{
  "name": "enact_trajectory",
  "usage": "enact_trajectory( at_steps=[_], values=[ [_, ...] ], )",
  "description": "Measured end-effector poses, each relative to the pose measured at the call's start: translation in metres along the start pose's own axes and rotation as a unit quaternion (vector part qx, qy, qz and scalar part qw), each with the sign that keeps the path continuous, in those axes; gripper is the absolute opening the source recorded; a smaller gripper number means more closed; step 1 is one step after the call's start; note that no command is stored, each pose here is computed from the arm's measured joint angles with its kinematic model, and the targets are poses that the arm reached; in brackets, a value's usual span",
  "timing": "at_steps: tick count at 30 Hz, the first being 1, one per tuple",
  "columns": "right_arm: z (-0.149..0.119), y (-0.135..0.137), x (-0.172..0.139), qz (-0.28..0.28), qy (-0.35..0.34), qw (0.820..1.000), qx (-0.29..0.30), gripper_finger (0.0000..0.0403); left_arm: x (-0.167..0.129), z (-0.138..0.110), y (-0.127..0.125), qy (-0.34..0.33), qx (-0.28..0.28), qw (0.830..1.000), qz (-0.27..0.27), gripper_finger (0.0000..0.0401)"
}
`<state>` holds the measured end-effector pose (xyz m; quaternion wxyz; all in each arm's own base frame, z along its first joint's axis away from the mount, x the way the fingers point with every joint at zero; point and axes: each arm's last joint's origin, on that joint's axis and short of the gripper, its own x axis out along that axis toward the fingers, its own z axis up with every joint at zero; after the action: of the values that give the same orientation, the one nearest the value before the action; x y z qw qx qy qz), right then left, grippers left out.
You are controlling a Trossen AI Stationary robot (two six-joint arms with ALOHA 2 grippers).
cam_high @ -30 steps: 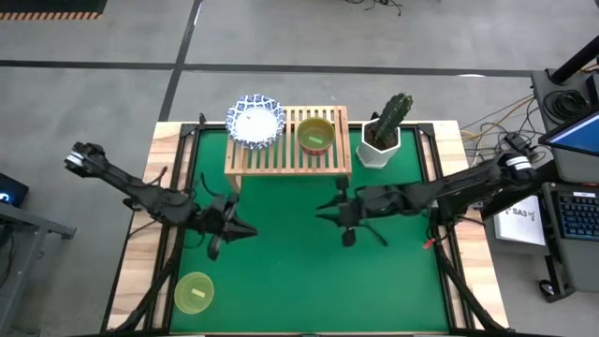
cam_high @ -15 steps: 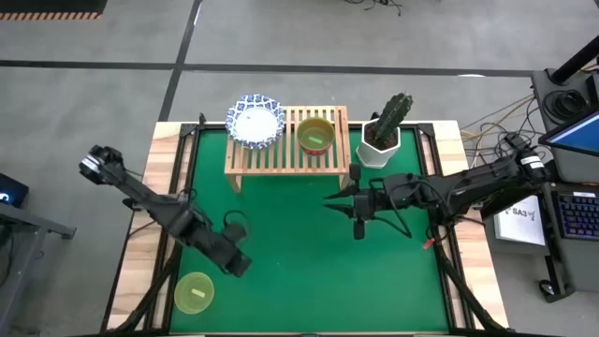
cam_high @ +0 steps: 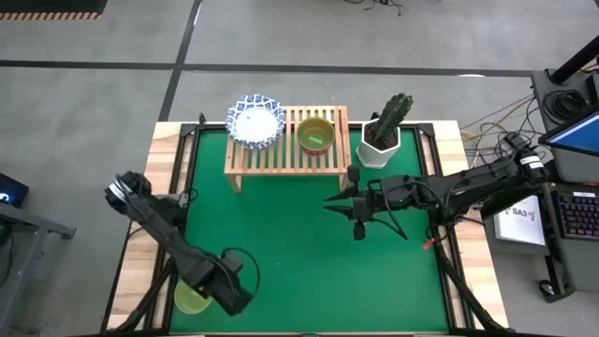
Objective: Place and stack bowls onto a shelf
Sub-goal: Stack the small yellow bowl on top of the small green bowl on the shelf
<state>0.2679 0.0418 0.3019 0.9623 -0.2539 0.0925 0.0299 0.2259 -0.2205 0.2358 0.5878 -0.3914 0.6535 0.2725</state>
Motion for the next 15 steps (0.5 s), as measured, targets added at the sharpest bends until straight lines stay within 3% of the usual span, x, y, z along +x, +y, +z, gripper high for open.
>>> enact_trajectory(
  at_steps=[7, 15],
  values=[
    [0.000, 0.000, 0.000, 0.000, 0.000, 1.000, 0.000, 0.0068, 0.030, -0.020, 0.005, 0.005, -0.019, 0.998, 0.056, 0.0166],
    [0.000, 0.000, 0.000, 0.000, 0.000, 1.000, 0.006, 0.0068, 0.050, -0.041, 0.021, -0.037, -0.064, 0.994, 0.083, 0.0173]
  ],
)
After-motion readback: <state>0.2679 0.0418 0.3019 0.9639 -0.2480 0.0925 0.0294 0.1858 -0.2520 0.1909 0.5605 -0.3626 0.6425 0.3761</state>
